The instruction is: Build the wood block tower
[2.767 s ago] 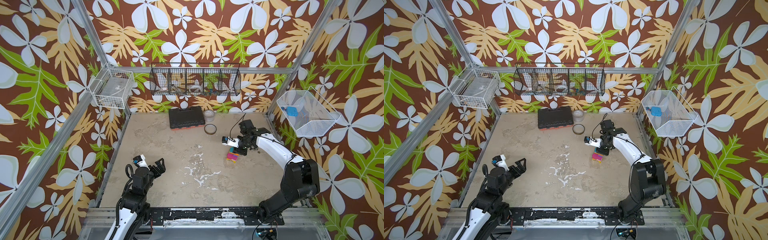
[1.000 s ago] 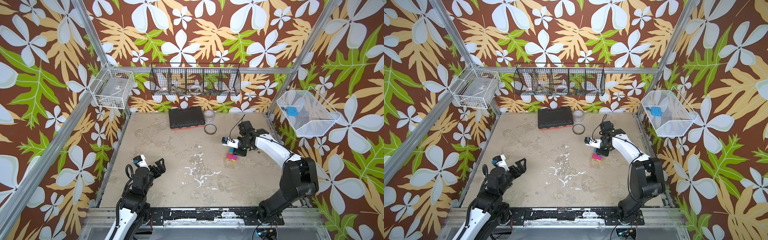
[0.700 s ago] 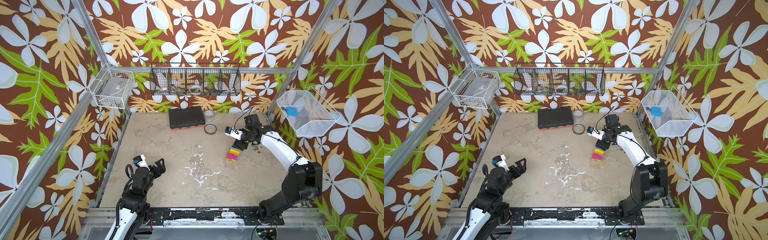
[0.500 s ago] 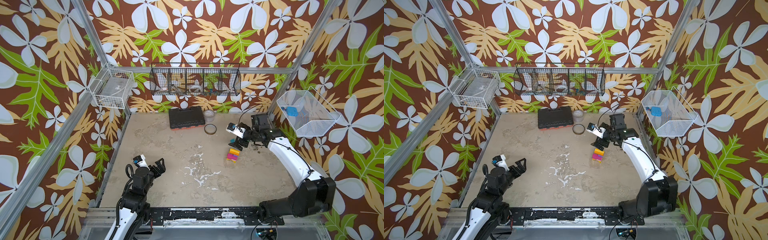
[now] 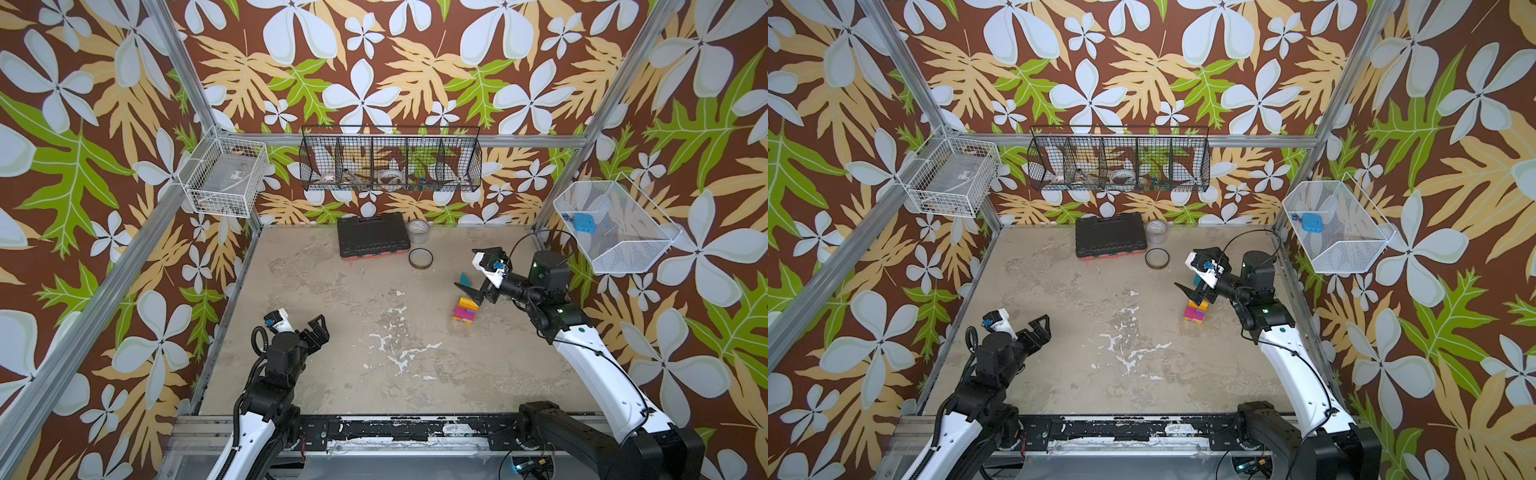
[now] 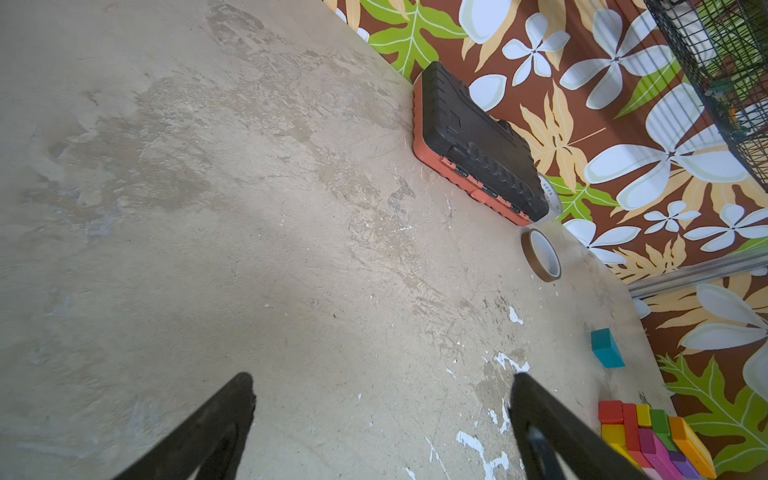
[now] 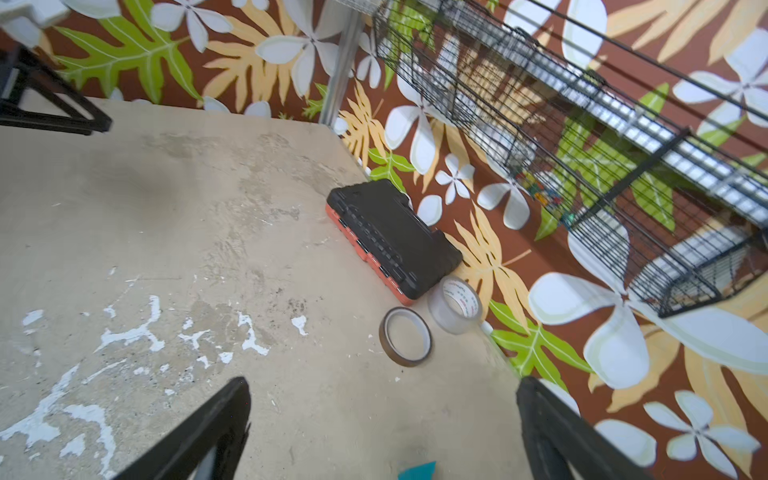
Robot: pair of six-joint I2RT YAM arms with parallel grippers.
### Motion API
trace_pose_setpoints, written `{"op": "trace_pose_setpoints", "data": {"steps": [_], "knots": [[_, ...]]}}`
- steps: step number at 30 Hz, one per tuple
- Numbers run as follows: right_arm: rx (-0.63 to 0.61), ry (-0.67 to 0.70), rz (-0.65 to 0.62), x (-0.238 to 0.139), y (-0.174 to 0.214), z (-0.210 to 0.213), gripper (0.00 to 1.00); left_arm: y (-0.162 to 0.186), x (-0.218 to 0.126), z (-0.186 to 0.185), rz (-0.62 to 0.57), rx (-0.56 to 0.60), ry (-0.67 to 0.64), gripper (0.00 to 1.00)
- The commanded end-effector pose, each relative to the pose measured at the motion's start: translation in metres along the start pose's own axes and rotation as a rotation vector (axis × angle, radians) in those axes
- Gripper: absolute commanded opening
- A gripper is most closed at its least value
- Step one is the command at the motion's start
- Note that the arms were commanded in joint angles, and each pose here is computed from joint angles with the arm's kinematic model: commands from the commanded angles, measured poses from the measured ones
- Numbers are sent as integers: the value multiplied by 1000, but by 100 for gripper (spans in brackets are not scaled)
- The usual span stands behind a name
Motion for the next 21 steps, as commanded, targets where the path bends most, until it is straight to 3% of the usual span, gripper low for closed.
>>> {"op": "trace_pose_setpoints", "data": {"steps": [1,7,15,21], "knots": [[52,188,68,-1,-2,-20,100,-3,-1,-3,-18,-4,5,97],[227,462,276,-2,17,-53,100,-3,-2,-3,-18,1,14,98],[482,501,584,16,105,-83,98,-3,-1,-4,-9,6,19,98],[563,517,584,36,133,-89,97,-2,3,-7,-2,24,49,98]]}}
Point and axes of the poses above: each gripper's point midway between its finger pads, its own x axis out along the fingers, its own z axis along the line the jaws close on, y = z × x, the point moved 10 cm from there along -x, back along the fingers, and after that the axes turned 8 degrees about -x, right-handed, at the moved point
